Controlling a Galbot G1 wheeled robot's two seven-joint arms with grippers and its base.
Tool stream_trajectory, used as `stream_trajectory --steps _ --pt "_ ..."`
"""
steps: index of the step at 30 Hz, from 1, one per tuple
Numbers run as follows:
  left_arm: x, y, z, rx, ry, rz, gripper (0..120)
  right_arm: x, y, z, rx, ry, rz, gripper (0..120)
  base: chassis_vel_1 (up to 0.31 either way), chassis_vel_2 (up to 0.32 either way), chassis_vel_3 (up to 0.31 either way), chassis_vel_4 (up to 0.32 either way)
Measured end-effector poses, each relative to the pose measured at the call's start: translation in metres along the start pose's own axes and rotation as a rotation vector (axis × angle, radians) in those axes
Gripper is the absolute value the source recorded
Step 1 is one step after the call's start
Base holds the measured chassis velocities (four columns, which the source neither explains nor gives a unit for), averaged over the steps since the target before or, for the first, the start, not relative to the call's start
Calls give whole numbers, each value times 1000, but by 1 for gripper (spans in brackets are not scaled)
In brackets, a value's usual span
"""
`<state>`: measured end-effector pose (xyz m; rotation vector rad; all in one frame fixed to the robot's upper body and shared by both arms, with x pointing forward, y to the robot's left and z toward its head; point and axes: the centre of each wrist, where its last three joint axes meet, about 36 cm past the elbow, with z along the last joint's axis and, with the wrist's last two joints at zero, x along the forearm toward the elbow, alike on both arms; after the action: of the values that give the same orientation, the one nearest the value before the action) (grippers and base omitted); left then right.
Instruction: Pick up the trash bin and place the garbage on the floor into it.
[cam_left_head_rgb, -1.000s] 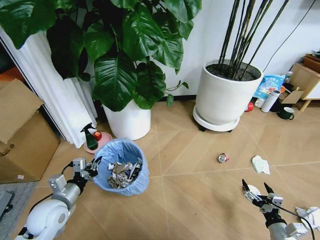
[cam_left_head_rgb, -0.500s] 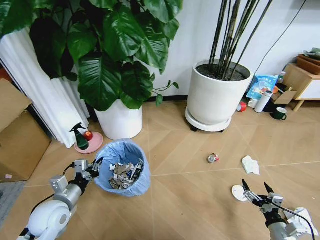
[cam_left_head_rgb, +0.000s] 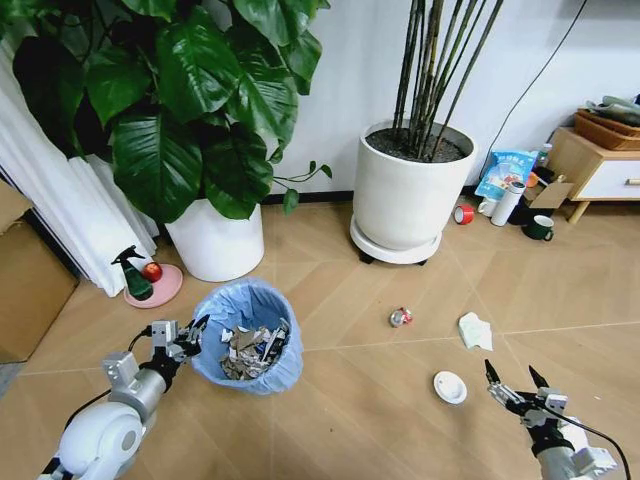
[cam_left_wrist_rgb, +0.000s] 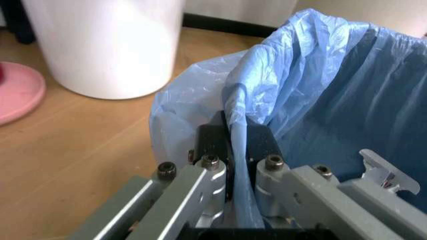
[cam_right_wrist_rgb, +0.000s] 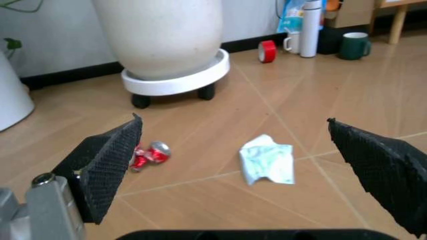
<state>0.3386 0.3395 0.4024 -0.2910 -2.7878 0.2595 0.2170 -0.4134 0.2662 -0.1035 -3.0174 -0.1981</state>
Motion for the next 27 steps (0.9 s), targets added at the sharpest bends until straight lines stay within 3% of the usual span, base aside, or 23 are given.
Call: stream_trajectory --steps 17,27 --pt "0 -3 2 5 3 5 0 2 -3 5 4 3 5 100 -140 -139 136 136" --pt "-2 -3 3 8 7 4 0 8 -12 33 13 67 49 100 -75 -80 84 83"
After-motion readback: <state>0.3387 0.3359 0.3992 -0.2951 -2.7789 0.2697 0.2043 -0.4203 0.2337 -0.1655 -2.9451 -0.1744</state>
